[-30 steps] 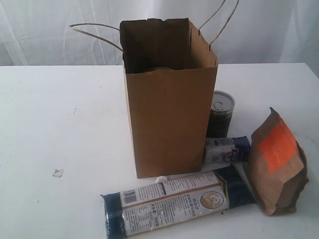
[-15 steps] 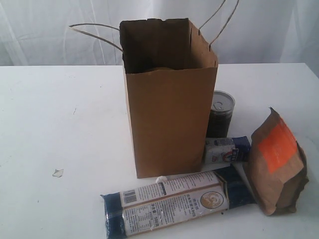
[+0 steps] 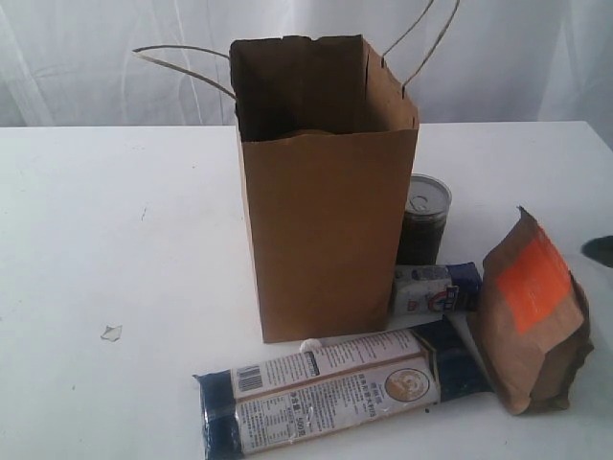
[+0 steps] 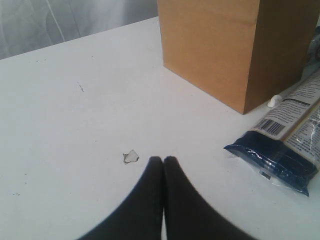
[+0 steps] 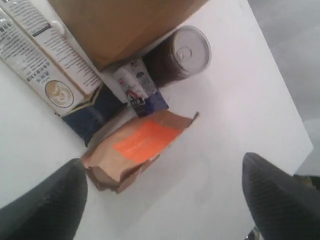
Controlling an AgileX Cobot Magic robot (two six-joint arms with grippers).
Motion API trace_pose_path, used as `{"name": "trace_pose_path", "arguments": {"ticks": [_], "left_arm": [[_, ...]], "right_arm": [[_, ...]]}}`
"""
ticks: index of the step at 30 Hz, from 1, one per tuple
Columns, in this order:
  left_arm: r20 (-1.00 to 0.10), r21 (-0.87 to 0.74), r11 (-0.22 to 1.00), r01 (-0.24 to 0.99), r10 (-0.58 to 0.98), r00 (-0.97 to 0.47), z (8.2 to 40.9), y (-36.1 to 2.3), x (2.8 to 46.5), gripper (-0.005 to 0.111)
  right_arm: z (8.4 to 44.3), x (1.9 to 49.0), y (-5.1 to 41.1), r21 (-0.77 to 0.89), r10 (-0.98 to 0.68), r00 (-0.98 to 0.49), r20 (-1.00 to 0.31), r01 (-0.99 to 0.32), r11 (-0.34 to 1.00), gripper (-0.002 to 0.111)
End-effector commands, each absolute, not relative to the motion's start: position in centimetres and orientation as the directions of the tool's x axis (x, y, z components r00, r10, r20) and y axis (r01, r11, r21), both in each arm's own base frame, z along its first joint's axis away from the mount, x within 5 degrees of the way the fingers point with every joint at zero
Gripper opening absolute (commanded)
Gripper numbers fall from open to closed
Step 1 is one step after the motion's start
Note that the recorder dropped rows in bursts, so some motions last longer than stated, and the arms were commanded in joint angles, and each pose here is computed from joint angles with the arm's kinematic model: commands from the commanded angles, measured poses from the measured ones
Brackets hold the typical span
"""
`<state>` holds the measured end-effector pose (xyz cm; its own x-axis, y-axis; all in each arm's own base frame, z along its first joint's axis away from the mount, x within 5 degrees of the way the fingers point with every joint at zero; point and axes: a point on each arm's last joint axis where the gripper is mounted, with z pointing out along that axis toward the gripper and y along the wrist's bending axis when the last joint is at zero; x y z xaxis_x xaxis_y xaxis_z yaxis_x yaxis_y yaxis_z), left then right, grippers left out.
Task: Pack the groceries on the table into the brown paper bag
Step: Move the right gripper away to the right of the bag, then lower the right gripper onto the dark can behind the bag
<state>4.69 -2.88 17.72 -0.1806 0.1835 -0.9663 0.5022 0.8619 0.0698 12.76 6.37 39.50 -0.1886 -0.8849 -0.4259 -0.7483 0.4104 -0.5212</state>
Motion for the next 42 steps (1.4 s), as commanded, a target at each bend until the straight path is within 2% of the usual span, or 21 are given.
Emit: {"name": "trace_pose_path", "arguments": {"ticks": [1, 4, 5, 7, 11, 14, 21, 26, 36, 42], "left_arm": [[-0.966, 0.060, 0.863, 0.502, 0.177, -0.188, 17.6, -2.9, 4.7, 0.000], [-0.966, 0.060, 0.863, 0.502, 0.177, -0.188, 17.6, -2.9, 4.7, 0.000], [-0.966, 0.060, 0.863, 0.502, 0.177, -0.188, 17.6, -2.9, 4.7, 0.000], [-0.966, 0.060, 0.863, 0.502, 0.177, -0.188, 17.6, -2.9, 4.7, 0.000], [-0.966, 0.060, 0.863, 0.502, 0.177, -0.188, 17.6, -2.9, 4.7, 0.000], [-0.966, 0.060, 0.863, 0.502, 0.177, -0.188, 17.6, -2.9, 4.7, 0.000], [-0.966, 0.060, 0.863, 0.502, 0.177, -0.188, 17.6, -2.9, 4.7, 0.000], [-0.966, 0.060, 0.863, 0.502, 0.177, -0.188, 17.6, -2.9, 4.7, 0.000], [-0.966, 0.060, 0.863, 0.502, 0.177, -0.188, 17.6, -2.9, 4.7, 0.000], [-0.966, 0.060, 0.863, 0.502, 0.177, -0.188, 17.6, -2.9, 4.7, 0.000]], "right_arm": [[38.5, 15.6, 8.0, -0.496, -0.870, -0.166, -0.465, -0.765, 0.411, 0.080], [36.6, 18.6, 8.8, -0.336, -0.801, -0.300, -0.518, -0.790, 0.513, 0.080], [36.0, 19.9, 8.8, -0.220, -0.710, -0.386, -0.589, -0.769, 0.600, 0.080], [35.3, 21.4, 8.3, -0.097, -0.610, -0.488, -0.624, -0.727, 0.680, 0.080], [33.0, 24.9, 6.1, 0.039, -0.417, -0.685, -0.597, -0.544, 0.838, 0.080], [31.5, 27.2, 4.9, 0.092, -0.283, -0.753, -0.594, -0.412, 0.906, 0.080], [28.5, 32.0, 5.5, 0.158, -0.248, -0.810, -0.531, -0.382, 0.910, 0.080], [27.5, 34.6, 6.5, 0.154, -0.258, -0.804, -0.535, -0.394, 0.906, 0.080], [26.0, 36.4, 9.6, 0.148, -0.324, -0.783, -0.530, -0.462, 0.874, 0.080], [25.4, 36.8, 9.6, 0.142, -0.336, -0.781, -0.527, -0.470, 0.871, 0.080]]}}
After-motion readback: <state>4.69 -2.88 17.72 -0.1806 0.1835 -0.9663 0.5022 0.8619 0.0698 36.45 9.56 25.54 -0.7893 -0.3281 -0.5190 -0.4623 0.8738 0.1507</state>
